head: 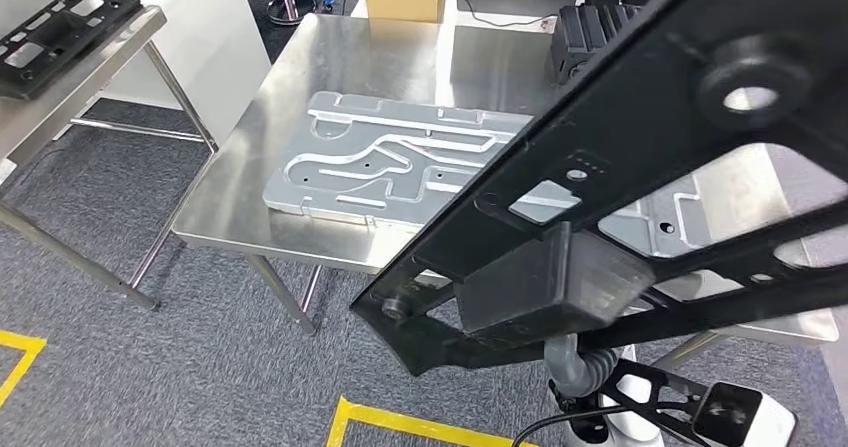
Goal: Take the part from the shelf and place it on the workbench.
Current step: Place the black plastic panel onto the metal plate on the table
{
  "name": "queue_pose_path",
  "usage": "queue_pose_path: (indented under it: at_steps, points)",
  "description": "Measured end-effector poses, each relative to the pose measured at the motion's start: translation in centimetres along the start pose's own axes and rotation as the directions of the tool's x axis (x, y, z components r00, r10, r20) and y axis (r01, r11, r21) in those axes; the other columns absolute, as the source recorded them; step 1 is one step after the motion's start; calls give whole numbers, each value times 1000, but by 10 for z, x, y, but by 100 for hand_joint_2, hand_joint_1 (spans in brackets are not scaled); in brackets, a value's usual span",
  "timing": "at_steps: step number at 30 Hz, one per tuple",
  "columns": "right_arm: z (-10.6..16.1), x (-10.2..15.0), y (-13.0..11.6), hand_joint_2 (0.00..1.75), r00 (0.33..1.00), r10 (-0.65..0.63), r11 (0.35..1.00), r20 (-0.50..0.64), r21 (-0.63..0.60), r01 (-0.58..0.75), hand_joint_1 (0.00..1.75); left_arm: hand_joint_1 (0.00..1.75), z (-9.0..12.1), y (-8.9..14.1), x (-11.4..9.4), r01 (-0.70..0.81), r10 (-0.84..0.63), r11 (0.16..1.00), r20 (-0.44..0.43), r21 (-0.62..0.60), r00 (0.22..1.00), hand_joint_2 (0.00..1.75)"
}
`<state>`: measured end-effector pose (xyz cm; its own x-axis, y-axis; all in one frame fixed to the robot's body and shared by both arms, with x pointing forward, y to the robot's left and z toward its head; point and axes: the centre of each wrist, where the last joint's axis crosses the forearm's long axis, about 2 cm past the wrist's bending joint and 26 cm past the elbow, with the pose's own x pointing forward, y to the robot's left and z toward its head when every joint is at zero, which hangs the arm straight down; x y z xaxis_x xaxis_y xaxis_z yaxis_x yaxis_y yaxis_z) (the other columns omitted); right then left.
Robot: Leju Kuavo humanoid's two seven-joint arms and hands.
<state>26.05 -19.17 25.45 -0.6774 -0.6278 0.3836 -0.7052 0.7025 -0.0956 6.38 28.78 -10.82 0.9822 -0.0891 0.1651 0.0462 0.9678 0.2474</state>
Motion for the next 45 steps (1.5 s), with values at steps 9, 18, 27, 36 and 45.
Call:
queue_pose_path:
  at_steps: [9,18,27,36,45]
  points:
    - [-22,8,-7,175,996,57,997,63,58,-61,175,0,0,-2,1,-23,23,1000,-5,-4,1000,175]
    - [-38,12,-15,175,986,140,985,87,85,-147,175,0,1,-4,1,-48,48,999,-21,-9,999,175]
    - [-46,13,-43,175,757,649,760,-76,13,-650,175,0,2,-8,-2,-75,74,997,-23,-20,997,175]
    - [-50,7,-90,175,340,916,366,-213,95,-926,175,0,4,-14,-4,-74,74,996,-14,-42,997,175]
    - [-58,-6,-147,175,38,960,137,-276,350,-927,175,0,6,-20,-3,-73,73,995,-7,-63,997,175]
